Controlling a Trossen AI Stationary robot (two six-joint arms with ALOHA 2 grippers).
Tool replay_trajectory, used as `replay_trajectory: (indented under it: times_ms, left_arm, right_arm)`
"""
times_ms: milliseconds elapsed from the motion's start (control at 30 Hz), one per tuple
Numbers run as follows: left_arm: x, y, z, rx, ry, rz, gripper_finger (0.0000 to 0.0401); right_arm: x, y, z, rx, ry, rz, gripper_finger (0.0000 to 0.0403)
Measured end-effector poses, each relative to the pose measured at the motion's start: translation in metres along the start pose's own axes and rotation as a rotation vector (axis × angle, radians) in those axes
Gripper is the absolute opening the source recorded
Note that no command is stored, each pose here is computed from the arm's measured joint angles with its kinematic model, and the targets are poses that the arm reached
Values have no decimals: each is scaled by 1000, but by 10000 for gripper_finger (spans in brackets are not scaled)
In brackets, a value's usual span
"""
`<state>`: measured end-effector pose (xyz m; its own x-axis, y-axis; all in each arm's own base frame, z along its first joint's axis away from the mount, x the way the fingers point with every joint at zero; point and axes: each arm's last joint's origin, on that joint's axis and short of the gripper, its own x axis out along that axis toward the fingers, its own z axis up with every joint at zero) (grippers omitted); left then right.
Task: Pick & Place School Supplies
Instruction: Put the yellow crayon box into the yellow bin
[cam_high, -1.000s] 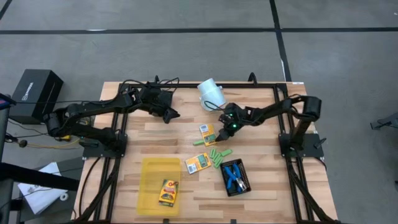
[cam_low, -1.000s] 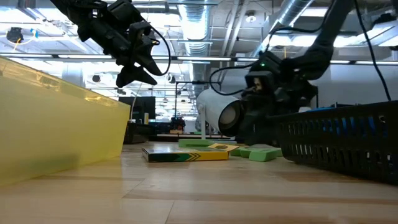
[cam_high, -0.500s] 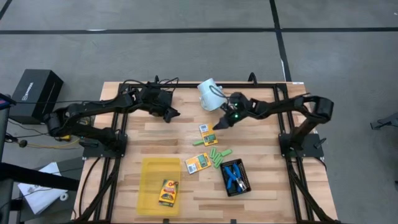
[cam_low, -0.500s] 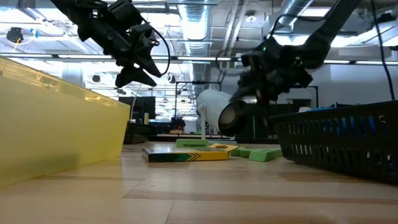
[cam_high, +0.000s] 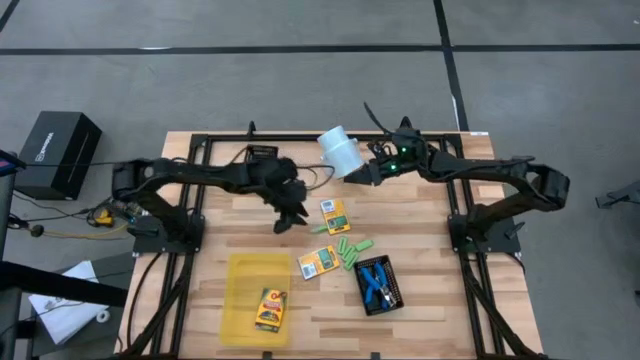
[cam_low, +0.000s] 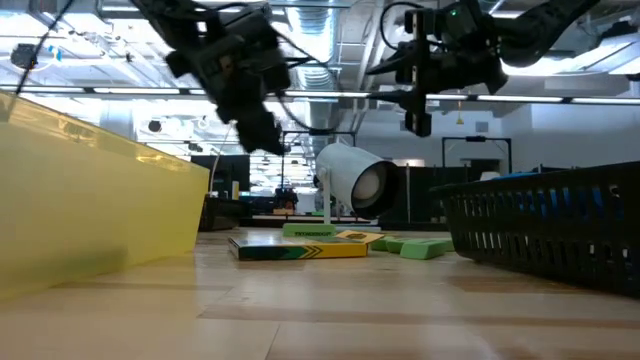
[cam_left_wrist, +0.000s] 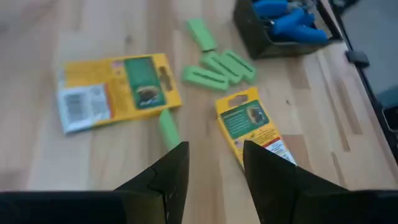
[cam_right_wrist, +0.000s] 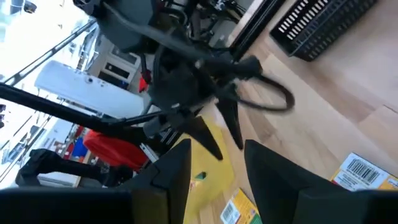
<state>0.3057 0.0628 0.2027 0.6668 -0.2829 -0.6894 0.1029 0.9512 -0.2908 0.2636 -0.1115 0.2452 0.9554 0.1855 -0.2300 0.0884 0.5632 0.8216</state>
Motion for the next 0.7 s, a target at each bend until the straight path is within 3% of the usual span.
replay_trajectory:
  times_ms: [333, 700]
  left_arm:
    - [54, 18, 36, 103, 11, -199, 145]
    - [113, 10, 34, 184, 98, -328, 145]
  right_arm:
    - [-1, 7, -2, -39, 66, 82, 134]
    - [-3, 9, -3, -83, 135, 159, 132]
